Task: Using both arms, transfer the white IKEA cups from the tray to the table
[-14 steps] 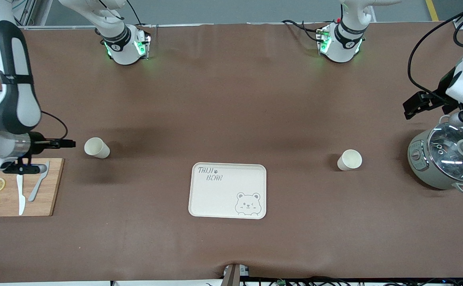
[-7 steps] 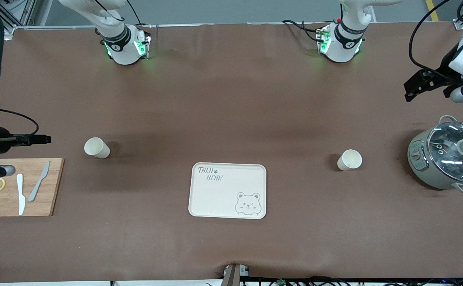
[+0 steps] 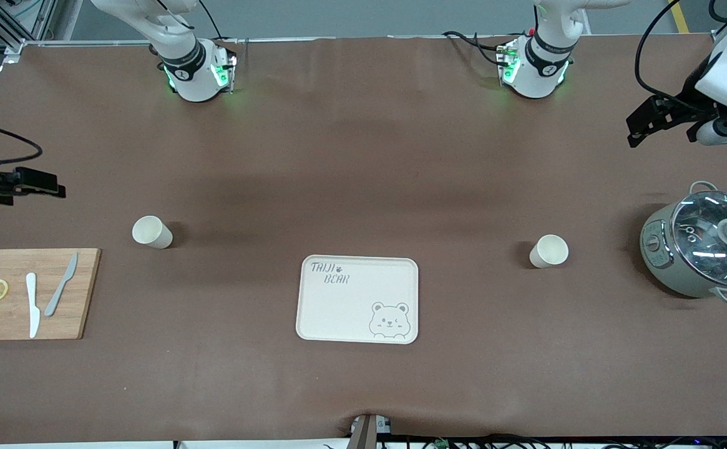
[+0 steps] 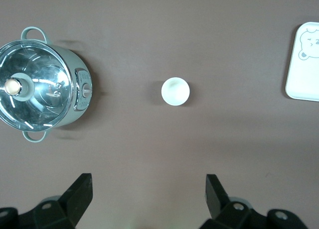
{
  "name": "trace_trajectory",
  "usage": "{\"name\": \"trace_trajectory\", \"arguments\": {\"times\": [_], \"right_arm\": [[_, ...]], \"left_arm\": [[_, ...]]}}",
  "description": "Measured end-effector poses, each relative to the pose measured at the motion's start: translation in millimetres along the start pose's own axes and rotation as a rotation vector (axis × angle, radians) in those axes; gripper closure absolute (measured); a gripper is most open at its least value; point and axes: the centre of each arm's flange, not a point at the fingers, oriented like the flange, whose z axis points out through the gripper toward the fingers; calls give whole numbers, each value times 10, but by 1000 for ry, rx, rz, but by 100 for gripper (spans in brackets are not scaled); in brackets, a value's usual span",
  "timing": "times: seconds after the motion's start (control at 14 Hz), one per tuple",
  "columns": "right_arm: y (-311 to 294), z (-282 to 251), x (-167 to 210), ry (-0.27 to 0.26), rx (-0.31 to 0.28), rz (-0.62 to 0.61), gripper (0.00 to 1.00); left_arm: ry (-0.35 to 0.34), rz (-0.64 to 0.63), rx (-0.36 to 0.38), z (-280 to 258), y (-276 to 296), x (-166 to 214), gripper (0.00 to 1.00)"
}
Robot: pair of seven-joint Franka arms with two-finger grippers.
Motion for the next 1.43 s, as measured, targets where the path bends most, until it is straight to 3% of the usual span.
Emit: {"name": "trace_trajectory", "arguments": {"times": [0.36,0.5,0.93,1.43], "right_arm": [[-8,-59,-379,111,-10,-50,0],[-49,-17,-571,130,-10,-65,0],[-201,-96,-726,143,-85,-101,0],[-120,-76,-758,123,-85,-86,0]], "left_arm": [[12,-3,-3,10,-14,29,0],[17,-4,-4,-2,-16,33,0],[7,-26,-4,70,-128,122,0],[5,-25,-11,128,-107,338,0]]}}
